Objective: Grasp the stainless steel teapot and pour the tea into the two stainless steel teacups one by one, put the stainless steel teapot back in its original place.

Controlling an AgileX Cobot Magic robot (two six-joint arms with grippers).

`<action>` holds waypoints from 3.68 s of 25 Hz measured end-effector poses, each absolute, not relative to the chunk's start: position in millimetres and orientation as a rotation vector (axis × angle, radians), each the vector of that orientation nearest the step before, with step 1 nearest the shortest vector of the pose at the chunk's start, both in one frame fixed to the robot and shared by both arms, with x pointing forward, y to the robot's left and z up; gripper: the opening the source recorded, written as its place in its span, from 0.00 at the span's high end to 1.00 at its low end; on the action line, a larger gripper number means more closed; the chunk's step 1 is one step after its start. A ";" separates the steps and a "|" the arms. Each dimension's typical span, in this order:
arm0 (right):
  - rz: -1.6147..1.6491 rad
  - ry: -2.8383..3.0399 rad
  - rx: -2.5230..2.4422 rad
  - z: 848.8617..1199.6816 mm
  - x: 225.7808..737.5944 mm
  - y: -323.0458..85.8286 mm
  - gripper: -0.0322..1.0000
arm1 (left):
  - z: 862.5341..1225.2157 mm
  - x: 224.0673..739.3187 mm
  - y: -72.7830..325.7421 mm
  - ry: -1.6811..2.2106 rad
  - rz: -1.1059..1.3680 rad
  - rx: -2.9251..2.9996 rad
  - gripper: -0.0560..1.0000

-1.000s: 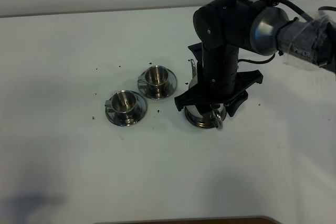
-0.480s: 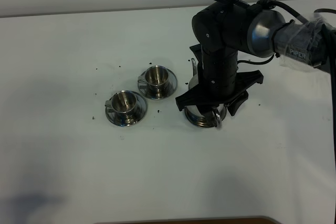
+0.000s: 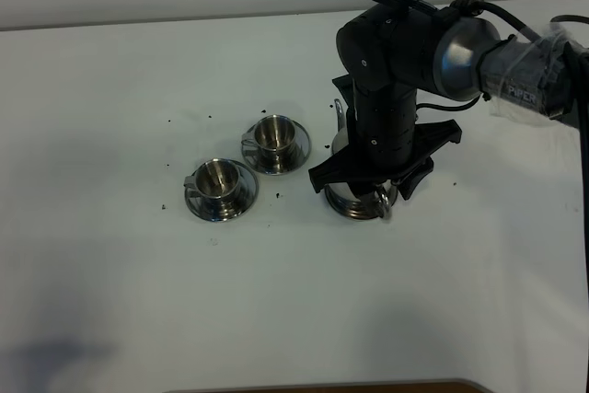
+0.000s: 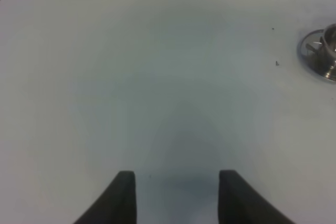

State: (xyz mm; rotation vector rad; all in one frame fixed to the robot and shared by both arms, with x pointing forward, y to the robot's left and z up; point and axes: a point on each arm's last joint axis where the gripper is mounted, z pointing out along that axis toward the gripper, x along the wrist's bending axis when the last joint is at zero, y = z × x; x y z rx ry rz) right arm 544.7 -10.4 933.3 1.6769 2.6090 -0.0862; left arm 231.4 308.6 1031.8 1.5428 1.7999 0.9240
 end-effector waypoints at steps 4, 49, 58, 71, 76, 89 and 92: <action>-0.085 2.607 1.678 933.3 544.9 -10.4 0.68 | 1031.8 231.4 308.6 1.800 0.924 1.543 0.54; -0.092 2.605 1.592 940.1 542.7 -10.1 0.78 | 1031.8 231.4 308.6 1.800 0.924 1.542 0.54; -0.035 2.597 1.588 952.6 542.3 -10.6 0.78 | 1031.8 231.4 308.6 1.800 0.924 1.543 0.54; 0.046 2.586 1.570 953.4 546.2 -7.5 0.78 | 1031.8 231.4 308.6 1.800 0.924 1.543 0.54; 0.042 2.587 1.568 951.9 546.1 -7.2 0.78 | 1031.8 231.4 308.6 1.800 0.924 1.543 0.54; 0.062 2.547 1.494 963.4 525.2 -14.1 0.78 | 1031.8 231.4 308.6 1.800 0.924 1.543 0.54; 0.114 2.544 1.481 960.9 520.2 -19.3 0.78 | 1031.8 231.4 308.6 1.800 0.924 1.542 0.54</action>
